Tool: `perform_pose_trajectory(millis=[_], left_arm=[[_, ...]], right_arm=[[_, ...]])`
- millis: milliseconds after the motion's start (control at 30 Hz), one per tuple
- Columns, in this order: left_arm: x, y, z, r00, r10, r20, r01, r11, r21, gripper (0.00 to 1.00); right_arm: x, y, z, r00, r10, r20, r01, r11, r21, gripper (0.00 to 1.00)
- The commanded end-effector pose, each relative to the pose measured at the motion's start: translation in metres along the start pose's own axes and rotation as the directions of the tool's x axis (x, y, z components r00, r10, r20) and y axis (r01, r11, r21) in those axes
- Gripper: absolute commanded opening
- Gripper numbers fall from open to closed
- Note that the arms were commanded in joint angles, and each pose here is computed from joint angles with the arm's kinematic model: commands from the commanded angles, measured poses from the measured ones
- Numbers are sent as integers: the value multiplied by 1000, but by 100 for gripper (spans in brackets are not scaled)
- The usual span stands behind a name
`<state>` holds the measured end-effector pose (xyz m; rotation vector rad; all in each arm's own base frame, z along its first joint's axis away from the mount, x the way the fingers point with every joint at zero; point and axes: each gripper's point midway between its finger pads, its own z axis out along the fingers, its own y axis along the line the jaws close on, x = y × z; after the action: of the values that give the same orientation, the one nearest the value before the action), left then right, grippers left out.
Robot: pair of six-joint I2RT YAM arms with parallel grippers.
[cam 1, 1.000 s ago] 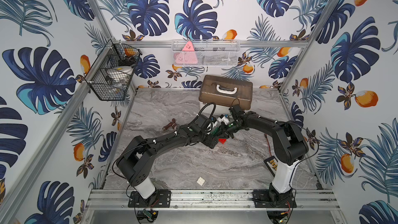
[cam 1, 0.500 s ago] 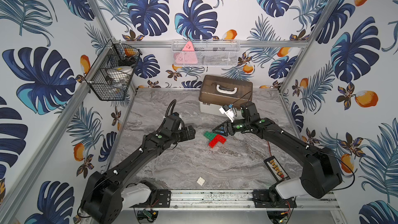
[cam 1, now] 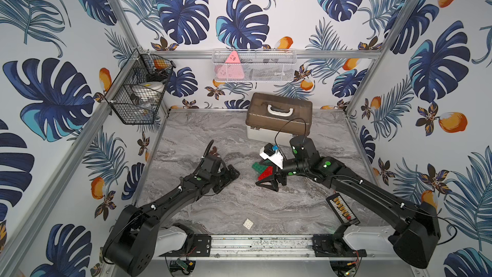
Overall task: Assemble a small pinwheel with lego
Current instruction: Adjust the lego brick at the center of the board.
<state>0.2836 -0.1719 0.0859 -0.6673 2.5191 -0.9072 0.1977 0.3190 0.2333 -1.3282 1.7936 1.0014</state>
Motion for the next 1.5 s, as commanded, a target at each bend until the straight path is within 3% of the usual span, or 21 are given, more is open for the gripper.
perform_pose_trajectory(millis=[0,100,200,267,433,567,667,767,933,1167,1400,1467], left_arm=[[-4,-30,15,1000,-3,24,2,1000,30,78],[13,-23,42,999,2,-33,-5,997,-83,59],[18,-7,53,1000,-10,5,11,984,-179,32],[19,-4,58,999,-20,26,24,984,-179,27],[18,-1,86,1000,0,20,4,977,-213,27],[8,-9,100,999,37,32,-29,974,-223,29],[3,-29,113,998,54,17,-50,983,-177,29],[-1,-23,117,997,79,-6,-77,954,-291,30],[-12,-27,130,996,91,0,-87,953,-291,32],[-29,-61,141,981,193,-4,-189,952,-240,37],[-60,-76,110,980,197,17,-192,968,-160,65],[-64,-73,97,980,198,23,-193,969,-152,68]], right_arm=[[-8,4,-3,998,-50,23,50,999,14,100],[3,13,-5,997,-43,-56,43,999,0,100],[7,22,-10,993,-41,-113,42,999,8,100],[6,25,-13,993,-24,-113,26,999,19,100],[13,37,-9,993,-27,-118,28,1000,3,100],[42,52,1,966,-125,-226,120,992,-36,99],[72,66,8,904,-246,-349,226,969,-97,99],[93,82,19,841,-352,-411,306,936,-177,98],[121,102,40,749,-488,-448,395,872,-290,99],[136,104,74,668,-579,-468,465,815,-344,99],[150,102,98,616,-637,-463,478,770,-423,91],[157,100,102,592,-654,-471,481,756,-445,89]])
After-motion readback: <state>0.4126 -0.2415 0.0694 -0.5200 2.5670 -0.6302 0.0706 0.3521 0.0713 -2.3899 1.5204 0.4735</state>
